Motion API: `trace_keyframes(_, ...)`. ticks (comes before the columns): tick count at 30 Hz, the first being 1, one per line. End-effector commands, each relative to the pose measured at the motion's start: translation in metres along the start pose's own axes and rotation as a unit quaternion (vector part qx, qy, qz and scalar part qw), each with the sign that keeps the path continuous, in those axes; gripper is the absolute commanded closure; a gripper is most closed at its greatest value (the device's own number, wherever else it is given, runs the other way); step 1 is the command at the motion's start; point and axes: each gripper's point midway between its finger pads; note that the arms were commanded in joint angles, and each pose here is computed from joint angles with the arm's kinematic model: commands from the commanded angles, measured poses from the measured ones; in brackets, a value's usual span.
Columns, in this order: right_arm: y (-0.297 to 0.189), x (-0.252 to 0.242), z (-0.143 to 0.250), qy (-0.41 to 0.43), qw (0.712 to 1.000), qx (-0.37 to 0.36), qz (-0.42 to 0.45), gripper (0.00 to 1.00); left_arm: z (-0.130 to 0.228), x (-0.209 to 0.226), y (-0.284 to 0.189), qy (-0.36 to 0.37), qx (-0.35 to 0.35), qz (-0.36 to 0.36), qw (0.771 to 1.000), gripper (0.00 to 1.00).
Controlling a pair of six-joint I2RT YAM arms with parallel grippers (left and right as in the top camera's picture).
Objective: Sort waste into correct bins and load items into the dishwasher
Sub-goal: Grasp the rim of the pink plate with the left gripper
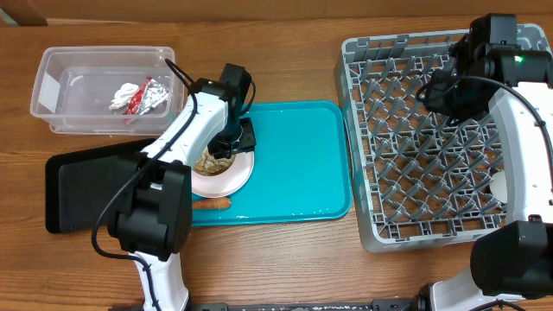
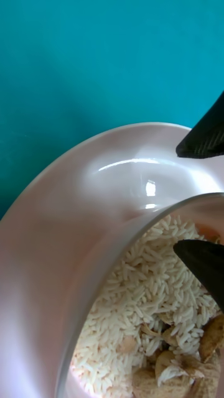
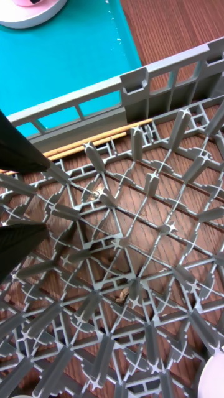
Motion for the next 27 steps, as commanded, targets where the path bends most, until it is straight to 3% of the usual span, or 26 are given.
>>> trace_keyframes(1, -0.01, 0.003, -0.005, 0.001, 1.0, -0.016, -0.009, 0.69, -0.007, -0.005, -0.003, 0.007, -0.009, 0.002, 1.0, 0.54)
trace_keyframes(15, -0.01, 0.002, -0.003, 0.0, 1.0, -0.012, -0.007, 0.7, -0.02, -0.011, -0.006, 0.009, -0.034, 0.015, 0.999, 0.53)
trace_keyframes(27, -0.01, 0.002, -0.002, 0.001, 1.0, -0.01, -0.006, 0.69, -0.019, -0.016, -0.006, 0.01, -0.033, 0.027, 0.999, 0.71)
Point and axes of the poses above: each gripper's point midway between its finger pads, its own y axis out along the fingers, its own x axis along the line the jaws close on, z = x × y, and after that the axes turned 9 degrees about y, right-handed
